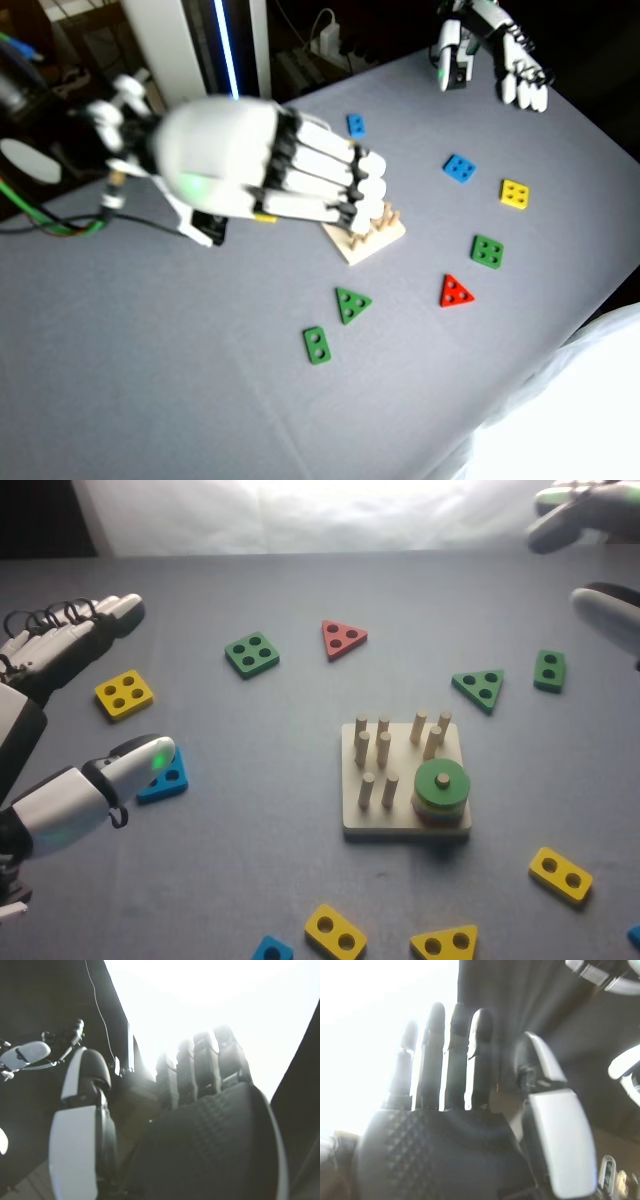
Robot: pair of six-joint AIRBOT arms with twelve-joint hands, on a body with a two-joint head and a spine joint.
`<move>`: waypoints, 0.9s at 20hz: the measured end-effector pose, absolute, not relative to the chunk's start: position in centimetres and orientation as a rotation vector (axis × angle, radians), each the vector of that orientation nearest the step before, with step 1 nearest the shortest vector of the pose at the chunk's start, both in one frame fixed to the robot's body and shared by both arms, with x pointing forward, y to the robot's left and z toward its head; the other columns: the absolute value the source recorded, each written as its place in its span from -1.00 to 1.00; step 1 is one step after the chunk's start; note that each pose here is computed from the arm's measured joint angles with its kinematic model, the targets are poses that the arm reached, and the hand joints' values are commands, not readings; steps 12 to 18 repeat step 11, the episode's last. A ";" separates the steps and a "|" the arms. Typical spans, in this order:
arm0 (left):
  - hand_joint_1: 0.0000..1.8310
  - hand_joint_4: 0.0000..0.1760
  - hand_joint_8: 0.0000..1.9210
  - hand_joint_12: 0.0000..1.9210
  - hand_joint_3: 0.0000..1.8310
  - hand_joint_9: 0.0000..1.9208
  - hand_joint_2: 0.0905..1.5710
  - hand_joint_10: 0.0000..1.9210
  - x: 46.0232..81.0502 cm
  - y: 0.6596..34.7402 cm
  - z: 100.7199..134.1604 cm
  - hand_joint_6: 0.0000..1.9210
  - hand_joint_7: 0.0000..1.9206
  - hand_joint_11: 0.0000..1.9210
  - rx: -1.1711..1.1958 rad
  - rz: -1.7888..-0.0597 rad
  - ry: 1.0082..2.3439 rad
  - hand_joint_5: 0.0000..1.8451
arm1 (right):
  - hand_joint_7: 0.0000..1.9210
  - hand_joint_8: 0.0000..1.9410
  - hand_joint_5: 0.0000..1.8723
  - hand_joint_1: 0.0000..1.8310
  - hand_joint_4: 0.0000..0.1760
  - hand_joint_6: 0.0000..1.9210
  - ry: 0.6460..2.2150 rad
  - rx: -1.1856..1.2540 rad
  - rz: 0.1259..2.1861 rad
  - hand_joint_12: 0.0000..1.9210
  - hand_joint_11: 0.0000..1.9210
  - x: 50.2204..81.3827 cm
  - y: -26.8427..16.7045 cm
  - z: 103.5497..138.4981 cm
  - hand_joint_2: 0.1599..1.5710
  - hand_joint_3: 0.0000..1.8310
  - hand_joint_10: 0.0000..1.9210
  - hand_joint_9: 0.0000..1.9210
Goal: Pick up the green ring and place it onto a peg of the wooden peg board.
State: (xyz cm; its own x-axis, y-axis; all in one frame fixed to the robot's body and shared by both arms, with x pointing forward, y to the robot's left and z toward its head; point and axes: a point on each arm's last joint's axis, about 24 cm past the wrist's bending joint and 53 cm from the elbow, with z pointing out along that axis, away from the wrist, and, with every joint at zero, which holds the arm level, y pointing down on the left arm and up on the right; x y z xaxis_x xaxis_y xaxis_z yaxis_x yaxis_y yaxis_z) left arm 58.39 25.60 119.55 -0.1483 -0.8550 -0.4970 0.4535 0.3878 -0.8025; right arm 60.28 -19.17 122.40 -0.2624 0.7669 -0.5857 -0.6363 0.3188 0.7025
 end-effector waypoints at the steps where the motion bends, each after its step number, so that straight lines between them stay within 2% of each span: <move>1: -0.25 -1.00 -1.00 -0.15 -1.00 -0.71 0.40 -0.99 58.5 25.6 119.7 -1.00 -0.70 -1.00 -0.421 -1.202 1.253 -0.74 | -0.23 -0.99 -0.35 -0.14 -1.00 -0.95 1.237 0.140 1.344 0.18 -0.63 60.0 -19.5 122.9 0.71 -1.00 -0.93 -0.24; 2: -0.36 -1.00 -1.00 -0.07 -1.00 -0.69 0.41 -0.99 58.6 25.3 120.1 -1.00 -0.70 -1.00 -0.417 -1.214 1.240 -0.78 | -0.19 -0.98 -0.33 -0.14 -1.00 -0.97 1.207 0.138 1.341 0.18 -0.53 59.7 -19.9 123.5 0.68 -1.00 -0.92 -0.17; 3: -0.56 -1.00 -1.00 -0.05 -0.96 -0.68 0.53 -0.99 58.6 25.0 120.7 -1.00 -0.69 -1.00 -0.403 -1.230 1.222 -0.82 | -0.23 -1.00 -0.40 -0.15 -1.00 -1.00 1.172 0.136 1.340 0.24 -0.65 59.2 -20.5 124.2 0.64 -1.00 -0.94 -0.21; 4: -0.72 -0.64 -1.00 -0.05 -0.98 -0.67 0.61 -0.99 58.6 24.6 121.5 -0.52 -0.73 -1.00 -0.379 -1.253 1.199 -0.67 | -0.29 -1.00 -0.55 -0.27 -1.00 -1.00 1.122 0.141 1.336 0.05 -0.76 58.6 -21.5 125.1 0.73 -1.00 -0.97 -0.23; 5: -0.39 0.67 -1.00 -0.59 -0.99 -0.80 0.76 -1.00 58.6 24.5 121.7 0.56 -0.80 -1.00 -0.377 -1.257 1.196 -0.55 | -0.47 -1.00 -0.46 -0.23 -1.00 -0.96 1.112 0.147 1.334 -0.10 -0.95 58.5 -21.7 125.3 0.79 -0.99 -0.99 -0.42; 6: -0.38 0.93 -1.00 -0.84 -0.99 -0.84 0.84 -1.00 58.6 24.2 121.9 0.86 -0.80 -1.00 -0.372 -1.269 1.190 -0.57 | -0.58 -1.00 -0.44 -0.22 -1.00 -0.97 1.097 0.158 1.332 -0.17 -0.99 58.3 -21.9 125.7 0.76 -1.00 -1.00 -0.52; 7: -0.77 -0.25 -0.99 -0.97 -0.99 -0.95 0.85 -0.99 58.6 23.7 122.3 -0.05 -0.89 -1.00 -0.352 -1.282 1.185 -0.89 | -0.66 -1.00 -0.47 -0.20 -1.00 -0.99 1.083 0.150 1.324 -0.07 -1.00 58.1 -21.9 126.0 0.61 -1.00 -1.00 -0.57; 8: -0.96 -0.09 -1.00 -0.99 -1.00 -0.99 0.77 -1.00 58.5 23.2 123.0 -0.76 -0.98 -1.00 -0.323 -1.293 1.178 -0.98 | -0.68 -1.00 -0.60 -0.26 -1.00 -1.00 1.077 0.152 1.332 -0.37 -1.00 57.9 -21.8 126.2 0.53 -1.00 -1.00 -0.63; 9: -0.99 -0.28 -1.00 -1.00 -0.99 -1.00 0.85 -1.00 58.5 23.0 124.0 -0.95 -1.00 -1.00 -0.299 -1.296 1.156 -1.00 | -0.80 -1.00 -0.74 -0.38 -1.00 -1.00 1.081 0.151 1.337 -0.68 -1.00 57.7 -21.6 126.1 0.54 -1.00 -1.00 -0.74; 10: -1.00 0.18 -0.99 -1.00 -0.99 -0.97 0.86 -1.00 58.5 23.1 124.9 -0.99 -0.92 -1.00 -0.284 -1.296 1.132 -0.97 | -0.91 -1.00 -0.77 -0.48 -0.71 -1.00 1.086 0.134 1.344 -0.94 -1.00 57.5 -21.2 126.0 0.56 -0.99 -0.99 -0.91; 11: -0.83 0.20 -0.98 -1.00 -1.00 -0.90 0.83 -0.98 58.5 23.4 126.3 -0.97 -0.86 -1.00 -0.262 -1.295 1.090 -0.87 | -0.74 -0.98 -0.60 -0.38 -0.12 -0.98 1.089 0.104 1.363 -0.95 -0.93 57.0 -20.3 126.3 0.40 -1.00 -0.98 -0.80; 18: -0.83 0.20 -0.98 -1.00 -1.00 -0.90 0.83 -0.98 58.5 23.4 126.3 -0.97 -0.86 -1.00 -0.262 -1.295 1.090 -0.87 | -0.74 -0.98 -0.60 -0.38 -0.12 -0.98 1.089 0.104 1.363 -0.95 -0.93 57.0 -20.3 126.3 0.40 -1.00 -0.98 -0.80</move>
